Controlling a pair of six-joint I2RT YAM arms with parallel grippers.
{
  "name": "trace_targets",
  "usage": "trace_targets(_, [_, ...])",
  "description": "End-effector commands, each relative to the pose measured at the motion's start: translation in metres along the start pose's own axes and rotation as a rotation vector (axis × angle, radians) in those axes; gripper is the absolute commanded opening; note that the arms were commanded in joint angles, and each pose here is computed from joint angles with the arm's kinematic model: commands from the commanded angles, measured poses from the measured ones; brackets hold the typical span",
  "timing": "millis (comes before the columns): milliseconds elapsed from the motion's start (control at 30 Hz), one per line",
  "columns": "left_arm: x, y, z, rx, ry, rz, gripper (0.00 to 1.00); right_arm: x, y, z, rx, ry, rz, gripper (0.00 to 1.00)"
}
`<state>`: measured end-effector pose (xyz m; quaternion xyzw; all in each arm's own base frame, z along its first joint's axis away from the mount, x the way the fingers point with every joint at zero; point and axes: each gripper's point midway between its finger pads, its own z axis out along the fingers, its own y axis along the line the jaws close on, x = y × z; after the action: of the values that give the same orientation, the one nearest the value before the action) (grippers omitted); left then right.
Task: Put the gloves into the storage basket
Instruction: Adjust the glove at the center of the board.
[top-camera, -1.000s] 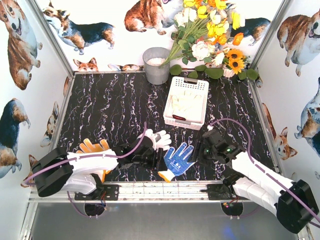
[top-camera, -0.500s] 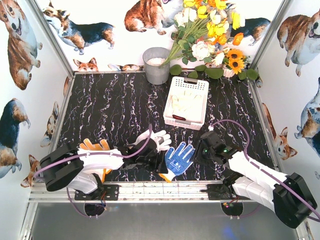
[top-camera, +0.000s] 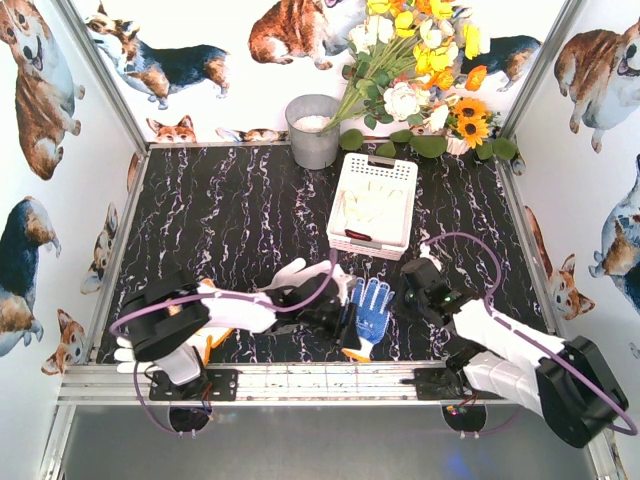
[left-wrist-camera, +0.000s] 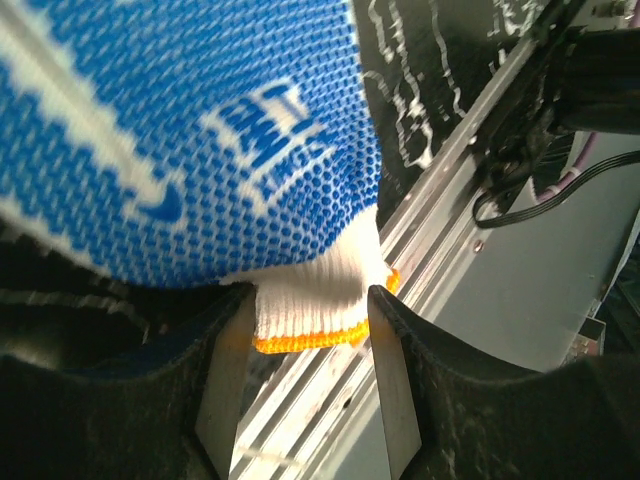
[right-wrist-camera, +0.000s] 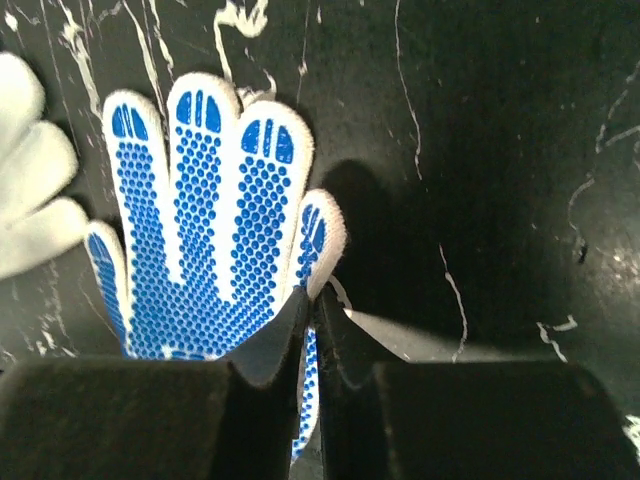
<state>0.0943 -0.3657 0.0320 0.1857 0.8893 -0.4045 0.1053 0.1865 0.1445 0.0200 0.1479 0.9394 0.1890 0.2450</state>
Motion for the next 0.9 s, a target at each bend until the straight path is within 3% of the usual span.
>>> trace_targets(0, [-0.014,-0.026,0.020,0.097,0.007,0.085,0.44,-0.031,0.015,0.007,-0.051,-0.083,-0.028,0.05])
trace_targets(233, [-0.025,-0.038,0.026,0.112,-0.005,0.123,0.47,-0.042,0.005,0.016,-0.004,-0.066,-0.075,0.02])
trace_targets(400, [-0.031,-0.029,0.006,0.041,-0.083,0.122,0.58,-0.045,0.008,0.013,-0.006,-0.056,-0.101,0.15])
trace_targets(467, [-0.033,-0.015,-0.010,-0.038,-0.129,0.120,0.61,-0.046,0.009,0.009,-0.007,-0.057,-0.101,0.24])
trace_targets(700, [-0.045,0.045,-0.074,-0.433,-0.244,0.163,0.67,-0.059,0.023,-0.017,-0.073,-0.122,-0.075,0.40])
trace_targets(867, [-0.051,0.081,-0.098,-0.676,-0.208,0.228,0.63,-0.068,0.022,-0.034,-0.075,-0.173,-0.093,0.47])
